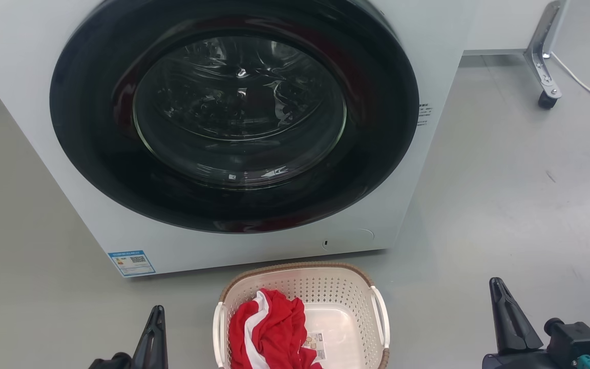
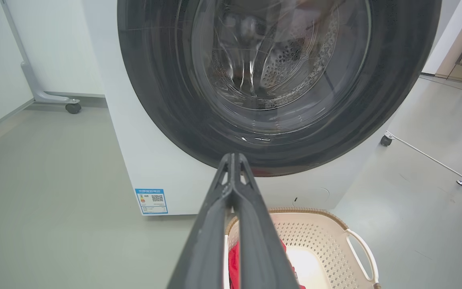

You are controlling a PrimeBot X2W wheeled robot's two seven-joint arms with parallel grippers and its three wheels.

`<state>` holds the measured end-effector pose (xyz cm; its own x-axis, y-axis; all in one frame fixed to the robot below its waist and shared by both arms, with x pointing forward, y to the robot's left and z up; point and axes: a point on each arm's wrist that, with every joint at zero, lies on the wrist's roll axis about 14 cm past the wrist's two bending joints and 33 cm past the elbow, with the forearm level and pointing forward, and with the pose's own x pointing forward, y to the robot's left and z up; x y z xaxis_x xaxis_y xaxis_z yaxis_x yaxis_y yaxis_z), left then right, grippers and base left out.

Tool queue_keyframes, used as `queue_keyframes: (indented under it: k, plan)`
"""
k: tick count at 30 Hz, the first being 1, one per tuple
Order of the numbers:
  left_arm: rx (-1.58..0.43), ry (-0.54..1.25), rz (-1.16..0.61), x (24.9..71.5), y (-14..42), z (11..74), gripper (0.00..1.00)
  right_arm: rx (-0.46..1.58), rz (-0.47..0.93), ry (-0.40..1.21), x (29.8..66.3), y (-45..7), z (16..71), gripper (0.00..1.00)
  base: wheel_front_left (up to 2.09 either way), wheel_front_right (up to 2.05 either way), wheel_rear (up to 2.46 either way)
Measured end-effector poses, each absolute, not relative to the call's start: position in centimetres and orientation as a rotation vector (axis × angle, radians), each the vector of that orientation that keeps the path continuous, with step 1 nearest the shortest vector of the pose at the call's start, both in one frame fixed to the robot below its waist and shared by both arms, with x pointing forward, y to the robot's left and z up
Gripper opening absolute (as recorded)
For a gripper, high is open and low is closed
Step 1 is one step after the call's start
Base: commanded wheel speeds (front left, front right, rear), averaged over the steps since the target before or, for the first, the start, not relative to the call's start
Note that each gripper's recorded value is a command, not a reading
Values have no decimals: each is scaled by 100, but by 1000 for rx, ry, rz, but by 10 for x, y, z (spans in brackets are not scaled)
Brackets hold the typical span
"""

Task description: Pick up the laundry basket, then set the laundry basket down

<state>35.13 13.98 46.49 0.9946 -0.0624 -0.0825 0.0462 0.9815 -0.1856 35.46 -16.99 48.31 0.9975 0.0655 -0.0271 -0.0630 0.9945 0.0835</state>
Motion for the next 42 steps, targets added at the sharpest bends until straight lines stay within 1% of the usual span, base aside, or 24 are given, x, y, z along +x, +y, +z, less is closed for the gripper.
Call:
queue_keyframes:
  k: [8,20,42]
  plan:
    - [-268,126,-22,351,148,459,0,192,30,65,357,-177,479,0,0,0,0]
    - [-450,174,25,353,158,453,0,373,-21,118,359,-185,471,0,0,0,0]
    - [-769,217,77,359,169,449,0,717,-78,153,367,-194,468,0,0,0,0]
